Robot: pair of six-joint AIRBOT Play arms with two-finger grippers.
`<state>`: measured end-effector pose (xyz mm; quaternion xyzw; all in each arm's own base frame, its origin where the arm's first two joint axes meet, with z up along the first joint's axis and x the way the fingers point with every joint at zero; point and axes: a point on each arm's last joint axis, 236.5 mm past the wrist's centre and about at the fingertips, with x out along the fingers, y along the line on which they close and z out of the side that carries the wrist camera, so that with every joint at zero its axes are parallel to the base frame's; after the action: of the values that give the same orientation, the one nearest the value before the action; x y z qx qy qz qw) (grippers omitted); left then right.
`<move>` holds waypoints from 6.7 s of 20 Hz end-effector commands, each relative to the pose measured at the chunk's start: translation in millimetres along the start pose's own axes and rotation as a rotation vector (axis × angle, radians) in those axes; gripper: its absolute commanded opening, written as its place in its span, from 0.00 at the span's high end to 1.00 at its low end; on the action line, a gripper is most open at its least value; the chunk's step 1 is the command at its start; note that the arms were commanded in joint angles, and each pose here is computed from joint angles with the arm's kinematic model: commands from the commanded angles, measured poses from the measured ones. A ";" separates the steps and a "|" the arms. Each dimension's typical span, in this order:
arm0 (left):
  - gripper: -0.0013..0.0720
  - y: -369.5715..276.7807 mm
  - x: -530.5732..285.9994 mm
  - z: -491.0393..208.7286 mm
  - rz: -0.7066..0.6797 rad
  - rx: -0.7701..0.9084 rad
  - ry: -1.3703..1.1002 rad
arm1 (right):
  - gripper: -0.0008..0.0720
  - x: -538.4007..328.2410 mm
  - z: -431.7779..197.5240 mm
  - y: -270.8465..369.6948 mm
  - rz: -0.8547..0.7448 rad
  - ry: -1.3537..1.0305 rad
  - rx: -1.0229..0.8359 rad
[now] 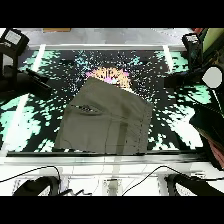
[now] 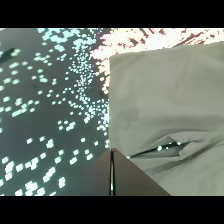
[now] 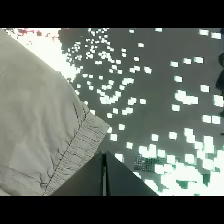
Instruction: Fold the clothes and pants, and hang the long-sleeved shirts on hangers.
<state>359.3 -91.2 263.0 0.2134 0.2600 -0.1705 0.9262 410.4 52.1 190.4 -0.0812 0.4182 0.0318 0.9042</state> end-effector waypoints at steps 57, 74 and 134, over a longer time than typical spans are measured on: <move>0.29 18.8 70.5 -315.7 -0.065 -0.962 0.607 | 0.53 95.8 -296.2 162.9 1.087 0.562 0.778; 0.29 -60.7 63.9 -393.8 -0.286 -0.991 0.864 | 0.96 106.4 -260.1 162.7 0.859 0.344 0.475; 0.98 -99.8 117.5 -75.0 -0.661 -0.756 0.261 | 0.96 125.4 -27.9 35.4 0.452 0.065 0.585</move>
<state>415.0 -140.9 107.7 -0.1996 0.4233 -0.2907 0.8345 462.0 111.0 85.3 0.3114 0.4281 0.1343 0.8377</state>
